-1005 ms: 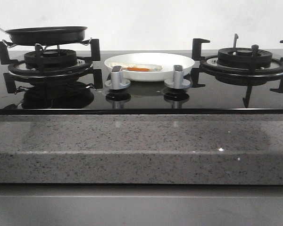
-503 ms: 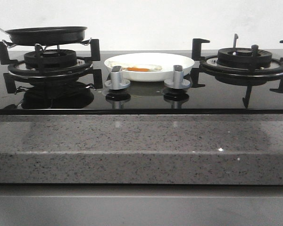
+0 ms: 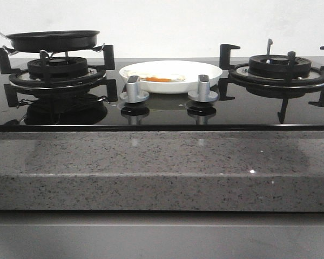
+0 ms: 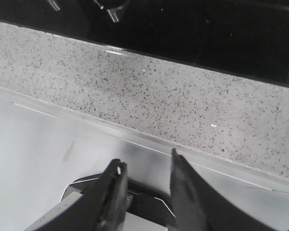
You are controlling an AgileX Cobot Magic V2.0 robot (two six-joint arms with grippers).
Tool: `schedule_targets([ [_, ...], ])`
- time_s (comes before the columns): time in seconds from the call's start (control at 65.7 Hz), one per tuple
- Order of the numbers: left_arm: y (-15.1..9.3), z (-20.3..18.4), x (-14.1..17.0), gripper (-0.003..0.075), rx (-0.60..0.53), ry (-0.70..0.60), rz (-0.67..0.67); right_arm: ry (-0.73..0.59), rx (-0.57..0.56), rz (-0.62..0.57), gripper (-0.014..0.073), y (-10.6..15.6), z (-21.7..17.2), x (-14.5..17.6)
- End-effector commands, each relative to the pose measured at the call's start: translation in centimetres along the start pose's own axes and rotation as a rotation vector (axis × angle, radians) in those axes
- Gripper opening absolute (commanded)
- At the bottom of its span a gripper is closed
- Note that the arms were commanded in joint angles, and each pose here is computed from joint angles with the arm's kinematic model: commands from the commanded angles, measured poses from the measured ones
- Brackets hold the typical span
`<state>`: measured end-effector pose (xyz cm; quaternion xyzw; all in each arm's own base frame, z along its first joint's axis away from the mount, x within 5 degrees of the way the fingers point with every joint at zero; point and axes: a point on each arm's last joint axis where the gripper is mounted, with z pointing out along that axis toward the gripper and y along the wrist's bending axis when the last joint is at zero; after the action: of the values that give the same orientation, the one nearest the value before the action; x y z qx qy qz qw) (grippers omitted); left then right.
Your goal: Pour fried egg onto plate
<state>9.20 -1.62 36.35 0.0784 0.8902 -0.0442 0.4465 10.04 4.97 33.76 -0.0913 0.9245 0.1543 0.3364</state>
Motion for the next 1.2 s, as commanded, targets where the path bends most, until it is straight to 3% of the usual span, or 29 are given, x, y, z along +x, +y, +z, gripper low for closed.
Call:
schedule_targets([
  [0.0,-0.1,-0.6,-1.3,0.0419,0.011,-0.102,-0.011,-0.076,-0.002,-0.014,0.0207,0.1,-0.6,-0.8],
  [0.274,-0.1,-0.6,-1.3,0.0087,0.011,-0.102,-0.011,-0.076,-0.002,-0.014,-0.0084,0.1,-0.6,-0.8],
  [0.396,-0.1,-0.6,-1.3,-0.0022,0.011,-0.102,-0.011,-0.076,-0.002,-0.014,-0.011,0.1,-0.6,-0.8],
  [0.975,-0.1,-0.7,-1.2,-0.002,0.011,-0.109,-0.011,-0.076,-0.002,-0.014,-0.011,0.1,-0.6,-0.8],
  [1.188,0.2,-0.4,1.2,-0.002,-0.036,-0.34,0.0,-0.076,-0.002,-0.014,-0.011,0.1,-0.6,-0.8],
])
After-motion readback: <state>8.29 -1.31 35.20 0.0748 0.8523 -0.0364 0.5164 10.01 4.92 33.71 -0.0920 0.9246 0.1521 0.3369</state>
